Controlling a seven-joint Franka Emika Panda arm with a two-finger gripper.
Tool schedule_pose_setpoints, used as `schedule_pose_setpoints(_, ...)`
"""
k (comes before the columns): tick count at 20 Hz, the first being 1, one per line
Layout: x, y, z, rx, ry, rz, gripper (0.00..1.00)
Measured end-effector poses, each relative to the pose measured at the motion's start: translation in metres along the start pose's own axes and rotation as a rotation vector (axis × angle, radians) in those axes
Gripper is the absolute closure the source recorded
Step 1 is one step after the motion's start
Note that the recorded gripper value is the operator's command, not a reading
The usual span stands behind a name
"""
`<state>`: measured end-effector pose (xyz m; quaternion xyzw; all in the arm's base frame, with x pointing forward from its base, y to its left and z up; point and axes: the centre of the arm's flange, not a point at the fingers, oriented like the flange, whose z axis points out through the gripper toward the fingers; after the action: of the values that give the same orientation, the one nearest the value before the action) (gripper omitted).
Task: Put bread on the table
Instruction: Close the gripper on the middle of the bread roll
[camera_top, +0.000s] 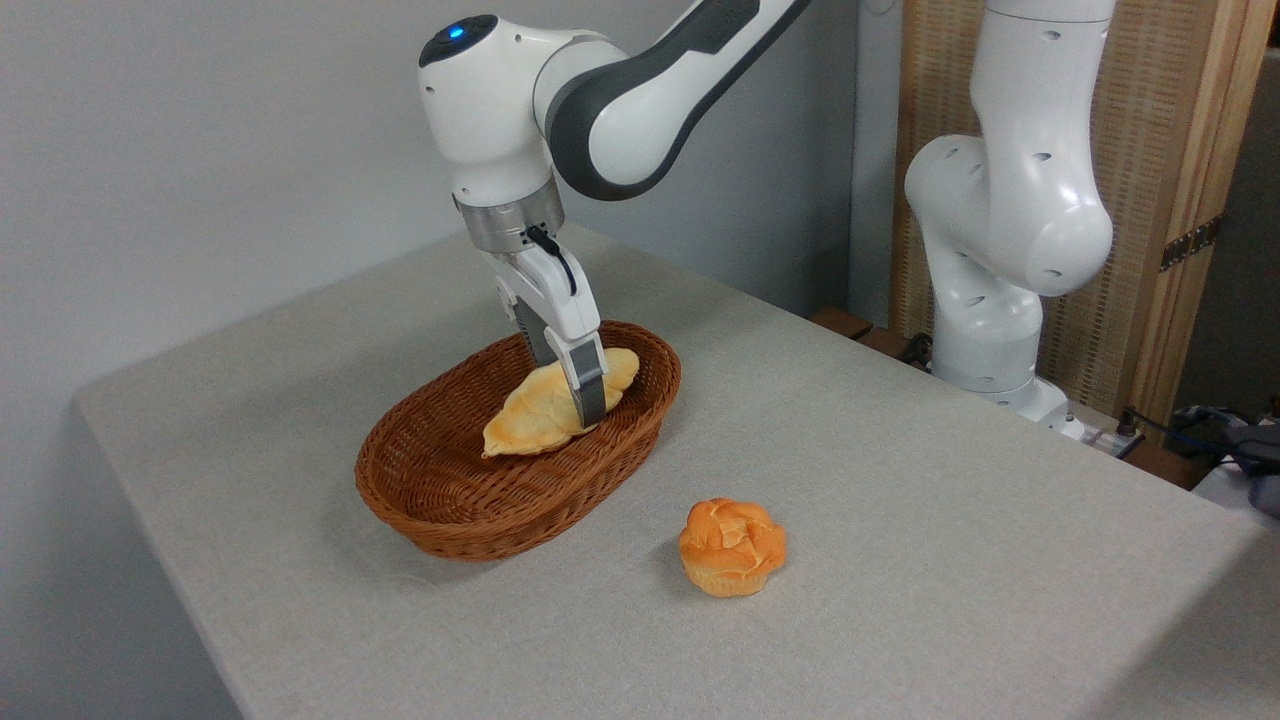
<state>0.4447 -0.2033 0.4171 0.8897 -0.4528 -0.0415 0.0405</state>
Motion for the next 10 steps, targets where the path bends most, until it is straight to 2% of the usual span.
schedule_pose_setpoints(5,0.0002,-0.0001,-0.0005,0.001,0.002,0.0,0.81)
schedule_pose_setpoints(8,0.0006,-0.0001,-0.0025,0.004,0.006,0.0,0.83)
schedule_pose_setpoints(10,0.0003,0.0002,-0.0044,0.006,0.009,0.001,0.91)
